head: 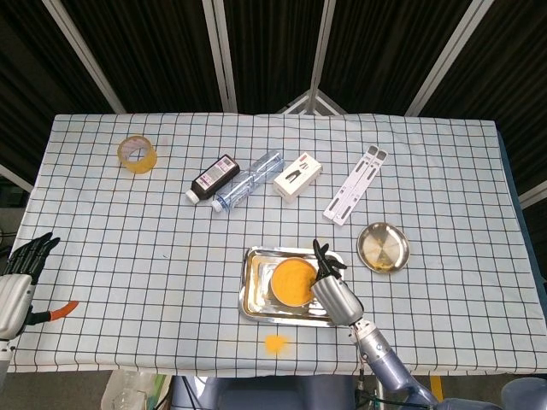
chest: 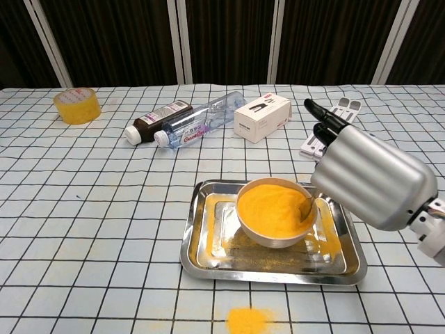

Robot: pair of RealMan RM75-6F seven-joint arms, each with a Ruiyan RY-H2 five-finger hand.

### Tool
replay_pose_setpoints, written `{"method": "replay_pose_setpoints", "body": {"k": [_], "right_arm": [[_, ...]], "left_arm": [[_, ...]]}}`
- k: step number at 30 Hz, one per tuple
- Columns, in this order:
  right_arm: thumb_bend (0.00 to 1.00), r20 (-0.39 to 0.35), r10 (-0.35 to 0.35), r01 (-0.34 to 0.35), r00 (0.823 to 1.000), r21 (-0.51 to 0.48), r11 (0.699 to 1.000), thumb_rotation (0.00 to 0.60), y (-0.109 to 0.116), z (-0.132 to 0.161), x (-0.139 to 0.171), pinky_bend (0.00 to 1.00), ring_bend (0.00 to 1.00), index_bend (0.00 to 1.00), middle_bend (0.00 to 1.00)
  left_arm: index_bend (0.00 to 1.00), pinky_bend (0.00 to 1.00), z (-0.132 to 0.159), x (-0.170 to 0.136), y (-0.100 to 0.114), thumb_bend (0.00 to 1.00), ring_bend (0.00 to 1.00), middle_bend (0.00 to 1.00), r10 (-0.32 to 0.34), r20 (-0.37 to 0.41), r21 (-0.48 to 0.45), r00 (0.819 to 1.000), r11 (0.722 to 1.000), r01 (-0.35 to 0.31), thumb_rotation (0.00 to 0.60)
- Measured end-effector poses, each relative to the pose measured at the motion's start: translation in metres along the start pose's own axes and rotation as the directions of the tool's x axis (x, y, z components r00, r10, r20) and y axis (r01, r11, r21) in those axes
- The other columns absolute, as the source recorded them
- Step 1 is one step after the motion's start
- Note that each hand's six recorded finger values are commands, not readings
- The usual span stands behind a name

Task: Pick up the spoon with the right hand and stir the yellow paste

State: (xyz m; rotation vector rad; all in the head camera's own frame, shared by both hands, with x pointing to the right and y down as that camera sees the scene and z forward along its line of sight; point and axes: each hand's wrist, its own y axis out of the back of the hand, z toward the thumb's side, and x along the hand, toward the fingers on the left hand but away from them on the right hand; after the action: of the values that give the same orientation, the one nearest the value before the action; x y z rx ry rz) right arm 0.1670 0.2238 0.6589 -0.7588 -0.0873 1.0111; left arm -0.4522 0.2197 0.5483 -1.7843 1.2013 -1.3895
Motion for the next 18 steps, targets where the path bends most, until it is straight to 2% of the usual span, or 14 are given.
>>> {"method": "replay_pose_setpoints", "body": {"k": [10,18], "right_arm": [[0.98,0.041,-0.033,0.034,0.999,-0.042,0.999,0.600,0.019,-0.004,-0.015,0.00,0.26,0.77,0.64],[0.98,0.066,-0.022,0.023,0.998,-0.020,1.000,0.600,0.013,-0.021,-0.013,0.00,0.26,0.77,0.64]], "left_arm": [[0.00,0.00,0.000,0.000,0.000,0.00,0.00,0.00,-0.001,-0.002,-0.001,1.000,1.000,0.001,0.600],[0.00,0.00,0.000,0.000,-0.001,0.00,0.00,0.00,-0.003,-0.001,0.000,1.000,1.000,0.003,0.600]]}}
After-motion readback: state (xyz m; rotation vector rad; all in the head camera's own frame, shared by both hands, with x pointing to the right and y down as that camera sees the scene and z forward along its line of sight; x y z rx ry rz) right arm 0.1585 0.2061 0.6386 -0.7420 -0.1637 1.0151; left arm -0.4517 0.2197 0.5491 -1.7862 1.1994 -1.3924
